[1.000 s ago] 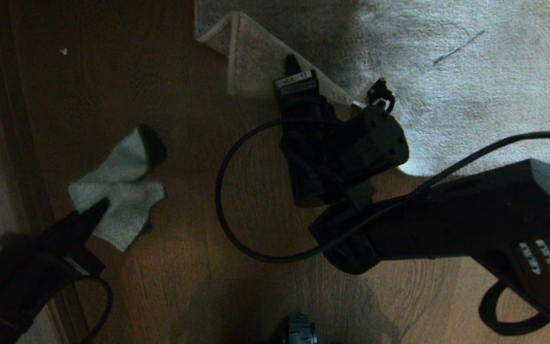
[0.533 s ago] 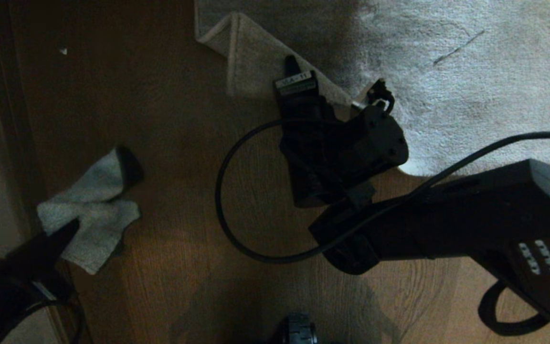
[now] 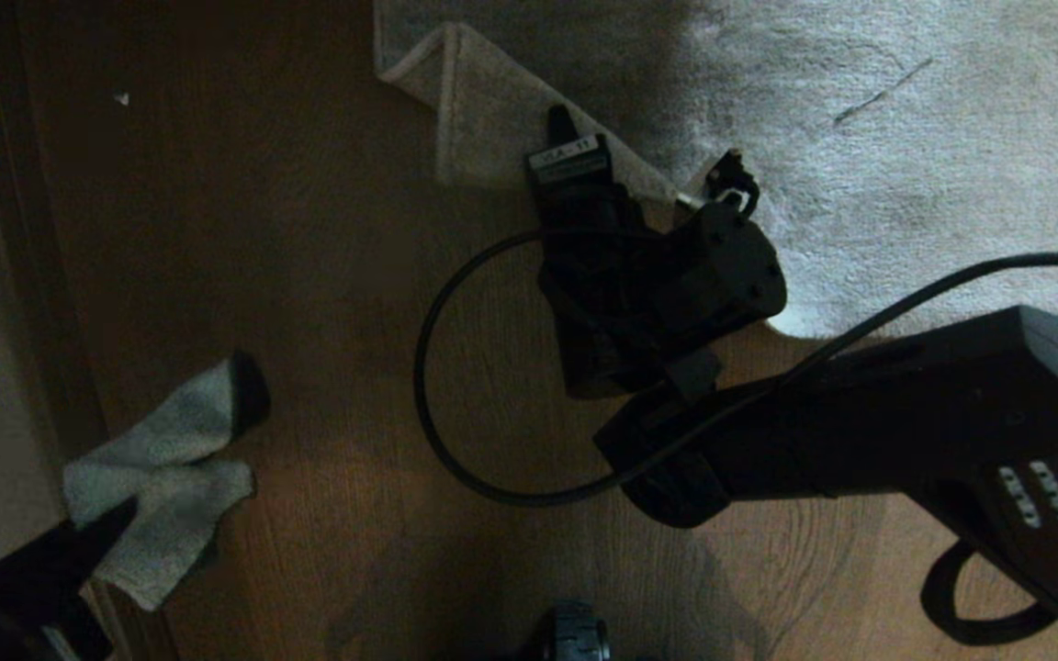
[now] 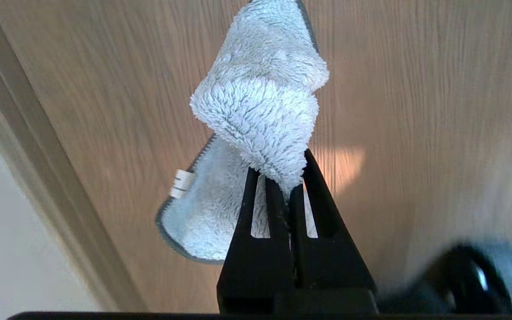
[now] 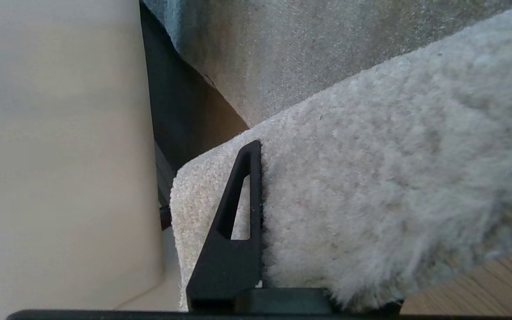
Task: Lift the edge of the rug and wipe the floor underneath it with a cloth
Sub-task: Wipe the floor under the carpet with a rag
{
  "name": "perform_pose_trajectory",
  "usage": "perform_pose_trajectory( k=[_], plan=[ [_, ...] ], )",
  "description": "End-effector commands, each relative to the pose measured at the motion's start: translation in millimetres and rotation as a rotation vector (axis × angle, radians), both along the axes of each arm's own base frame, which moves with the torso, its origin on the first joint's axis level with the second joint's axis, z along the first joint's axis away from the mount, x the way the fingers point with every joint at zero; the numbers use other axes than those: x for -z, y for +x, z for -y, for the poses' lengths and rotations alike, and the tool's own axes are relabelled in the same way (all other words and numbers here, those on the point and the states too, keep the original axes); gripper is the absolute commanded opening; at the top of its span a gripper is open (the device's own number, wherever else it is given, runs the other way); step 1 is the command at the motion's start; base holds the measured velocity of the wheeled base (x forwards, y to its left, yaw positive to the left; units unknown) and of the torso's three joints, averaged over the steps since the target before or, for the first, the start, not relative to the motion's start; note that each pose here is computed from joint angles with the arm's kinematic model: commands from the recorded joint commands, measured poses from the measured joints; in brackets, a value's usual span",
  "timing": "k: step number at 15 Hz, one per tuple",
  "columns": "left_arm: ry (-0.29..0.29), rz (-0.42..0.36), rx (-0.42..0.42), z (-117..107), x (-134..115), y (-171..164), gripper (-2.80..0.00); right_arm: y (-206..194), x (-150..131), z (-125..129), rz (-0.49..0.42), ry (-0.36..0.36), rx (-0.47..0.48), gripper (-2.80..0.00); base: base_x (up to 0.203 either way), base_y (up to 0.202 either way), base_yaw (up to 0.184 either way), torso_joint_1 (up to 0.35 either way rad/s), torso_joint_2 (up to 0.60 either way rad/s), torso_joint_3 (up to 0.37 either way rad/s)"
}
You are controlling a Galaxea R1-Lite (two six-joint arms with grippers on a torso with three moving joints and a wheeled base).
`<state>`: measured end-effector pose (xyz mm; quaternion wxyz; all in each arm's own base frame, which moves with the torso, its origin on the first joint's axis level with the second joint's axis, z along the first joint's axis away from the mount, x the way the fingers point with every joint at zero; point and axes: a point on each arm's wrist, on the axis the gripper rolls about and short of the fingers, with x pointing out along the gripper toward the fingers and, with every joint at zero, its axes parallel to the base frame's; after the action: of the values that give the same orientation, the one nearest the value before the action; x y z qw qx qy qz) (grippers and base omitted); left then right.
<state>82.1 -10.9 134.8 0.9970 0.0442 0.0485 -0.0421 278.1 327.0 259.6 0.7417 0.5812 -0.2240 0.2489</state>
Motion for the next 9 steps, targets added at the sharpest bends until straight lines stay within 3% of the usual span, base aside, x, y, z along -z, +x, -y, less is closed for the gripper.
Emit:
perform_pose_trajectory(
  k=[1, 7, 9],
  plan=[
    [0.001, 0.006, 0.008, -3.4, 4.6, -24.1, -2.8, -2.4, -3.5, 3.0, 0.028, 0.041, 0.001, -2.8, 0.0, 0.0, 0.0, 0.0, 0.0, 0.0],
    [0.003, -0.069, 0.075, -10.7, 41.7, -80.3, -2.8, -2.3, -3.3, 2.9, 0.029, 0.04, 0.001, -2.8, 0.0, 0.0, 0.0, 0.0, 0.0, 0.0],
    [-0.008, -0.166, 0.096, -10.4, 53.7, -82.3, -2.8, -2.3, -3.7, 2.9, 0.03, 0.041, 0.001, -2.8, 0.0, 0.0, 0.0, 0.0, 0.0, 0.0]
  ],
)
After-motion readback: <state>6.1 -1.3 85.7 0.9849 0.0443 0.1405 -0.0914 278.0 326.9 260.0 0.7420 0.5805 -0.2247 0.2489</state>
